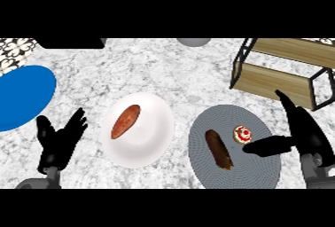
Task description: Pick the cupcake from the placemat and place it in the tiered shelf
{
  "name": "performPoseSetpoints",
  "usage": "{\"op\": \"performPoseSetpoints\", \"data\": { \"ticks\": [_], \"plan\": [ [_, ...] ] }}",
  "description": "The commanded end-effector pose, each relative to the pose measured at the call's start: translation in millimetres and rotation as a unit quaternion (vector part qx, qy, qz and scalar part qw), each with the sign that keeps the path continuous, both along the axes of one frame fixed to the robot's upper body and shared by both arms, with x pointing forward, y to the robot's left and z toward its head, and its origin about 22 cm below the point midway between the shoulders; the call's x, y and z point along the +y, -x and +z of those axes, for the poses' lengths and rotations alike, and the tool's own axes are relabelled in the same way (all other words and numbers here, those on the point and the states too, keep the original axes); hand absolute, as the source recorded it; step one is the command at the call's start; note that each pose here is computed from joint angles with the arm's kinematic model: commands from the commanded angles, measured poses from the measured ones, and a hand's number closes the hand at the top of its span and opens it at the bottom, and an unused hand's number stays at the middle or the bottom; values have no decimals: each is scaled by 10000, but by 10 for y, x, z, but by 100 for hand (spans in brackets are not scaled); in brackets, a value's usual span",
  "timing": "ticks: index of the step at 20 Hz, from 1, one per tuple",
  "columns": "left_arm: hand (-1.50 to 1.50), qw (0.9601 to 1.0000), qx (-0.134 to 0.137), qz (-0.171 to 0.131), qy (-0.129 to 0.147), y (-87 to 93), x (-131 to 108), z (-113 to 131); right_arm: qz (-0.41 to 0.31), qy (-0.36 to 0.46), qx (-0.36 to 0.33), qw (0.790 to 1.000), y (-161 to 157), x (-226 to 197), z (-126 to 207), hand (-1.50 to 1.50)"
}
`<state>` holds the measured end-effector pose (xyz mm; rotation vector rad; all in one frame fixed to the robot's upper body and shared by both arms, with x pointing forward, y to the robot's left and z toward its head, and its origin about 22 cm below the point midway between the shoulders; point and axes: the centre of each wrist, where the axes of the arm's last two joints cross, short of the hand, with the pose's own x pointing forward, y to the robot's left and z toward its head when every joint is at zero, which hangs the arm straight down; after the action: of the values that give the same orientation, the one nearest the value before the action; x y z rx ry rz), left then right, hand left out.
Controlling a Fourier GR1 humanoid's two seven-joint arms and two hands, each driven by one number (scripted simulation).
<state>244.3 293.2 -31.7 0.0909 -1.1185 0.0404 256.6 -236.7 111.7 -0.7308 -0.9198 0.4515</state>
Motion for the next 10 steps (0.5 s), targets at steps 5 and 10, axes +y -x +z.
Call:
{"op": "performPoseSetpoints", "data": {
  "ticks": [5, 10],
  "plan": [
    [0, 10000, -20, -30, -41, -149, 0, 38, -506, 420, 517, 9965, -146, 180, -162, -150],
    [0, 10000, 73, 33, -13, -73, -70, 199, -542, 428, 532, 9962, -77, 297, -241, -150]
  ]
}}
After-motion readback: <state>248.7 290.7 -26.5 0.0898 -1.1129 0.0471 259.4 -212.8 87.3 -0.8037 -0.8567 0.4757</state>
